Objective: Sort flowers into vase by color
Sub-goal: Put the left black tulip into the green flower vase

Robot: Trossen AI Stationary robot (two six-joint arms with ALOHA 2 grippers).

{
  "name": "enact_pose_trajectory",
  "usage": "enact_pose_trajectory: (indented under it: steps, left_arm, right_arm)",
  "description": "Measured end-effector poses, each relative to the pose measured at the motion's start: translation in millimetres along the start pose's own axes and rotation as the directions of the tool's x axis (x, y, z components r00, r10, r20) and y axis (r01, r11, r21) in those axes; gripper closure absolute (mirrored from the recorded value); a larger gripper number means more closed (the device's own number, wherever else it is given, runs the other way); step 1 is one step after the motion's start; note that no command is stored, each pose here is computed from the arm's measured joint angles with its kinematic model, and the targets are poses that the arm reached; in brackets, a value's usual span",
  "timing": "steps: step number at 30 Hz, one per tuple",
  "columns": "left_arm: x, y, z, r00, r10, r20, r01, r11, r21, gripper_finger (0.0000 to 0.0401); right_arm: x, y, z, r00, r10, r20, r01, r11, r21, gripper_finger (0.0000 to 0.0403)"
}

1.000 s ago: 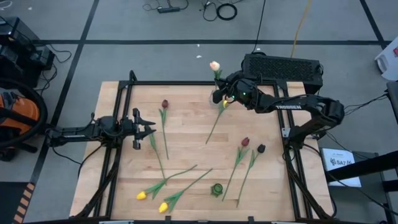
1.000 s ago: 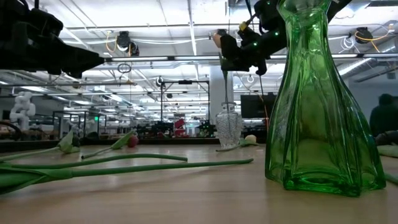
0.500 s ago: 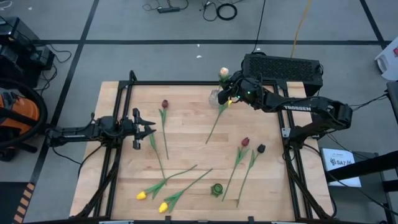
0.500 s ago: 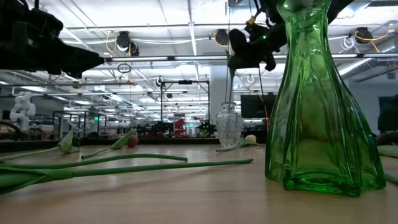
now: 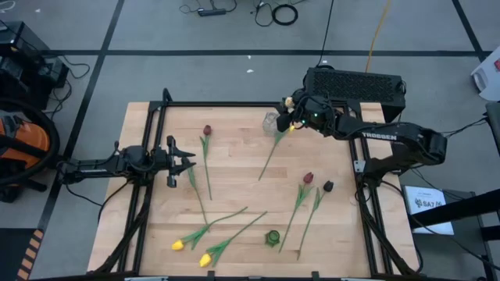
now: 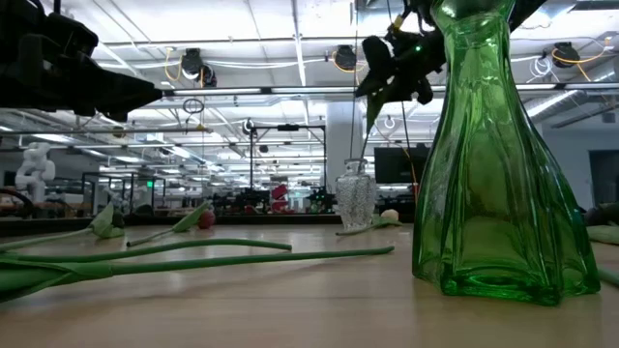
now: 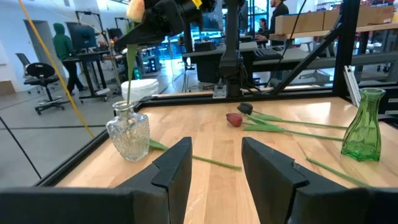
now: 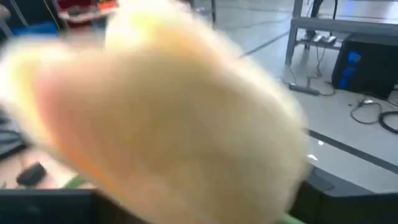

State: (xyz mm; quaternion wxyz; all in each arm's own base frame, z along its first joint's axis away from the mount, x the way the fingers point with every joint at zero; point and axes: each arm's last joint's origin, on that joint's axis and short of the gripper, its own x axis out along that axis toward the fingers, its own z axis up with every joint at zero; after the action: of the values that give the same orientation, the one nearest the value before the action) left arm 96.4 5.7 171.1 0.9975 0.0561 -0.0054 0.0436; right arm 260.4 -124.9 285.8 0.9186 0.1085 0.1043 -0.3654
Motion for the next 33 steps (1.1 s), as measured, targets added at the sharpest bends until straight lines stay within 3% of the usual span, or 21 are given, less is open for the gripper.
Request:
enact_pose_trajectory:
  steps: [6,10,14,19,25,28,30,33]
  left_arm:
    - [0,0,0,1.0,0.0,0.0,0.0,1.0,0.0,0.0253]
    - [0,0,0,1.0,0.0,0.0,0.0,1.0,0.0,0.0253]
    - [0,0,0,1.0,0.0,0.0,0.0,1.0,0.0,0.0253]
    - [0,0,0,1.0,0.005,0.0,-0.005,1.0,0.0,0.0253]
    - [0,-1,3,0.998,-0.044,0.034,0.044,0.999,-0.002,0.0253]
    - [0,-3,7,0.989,-0.125,0.08,0.134,0.984,-0.116,0.0253]
    - [-1,-2,11,0.986,-0.112,0.125,0.139,0.962,-0.236,0.0253]
    - [-2,-1,16,0.98,-0.087,0.177,0.159,0.882,-0.443,0.0253]
  right_arm:
    - [-19,-2,21,0.987,-0.034,-0.157,0.026,0.998,-0.052,0.0167]
    - [-32,-3,31,0.948,-0.055,-0.313,0.027,0.995,-0.092,0.0159]
    - [-44,-3,35,0.896,-0.059,-0.439,0.05,0.998,-0.031,0.0159]
    - [-68,-9,32,0.771,-0.044,-0.636,0.138,0.986,0.098,0.0167]
    - [-95,-11,14,0.57,-0.114,-0.814,0.337,0.936,0.105,0.0186]
    - [-101,-4,8,0.538,-0.125,-0.833,0.365,0.926,0.097,0.0196]
    - [-104,1,1,0.543,-0.139,-0.828,0.382,0.919,0.096,0.0202]
    - [-104,10,-18,0.549,-0.133,-0.825,0.383,0.917,0.107,0.0209]
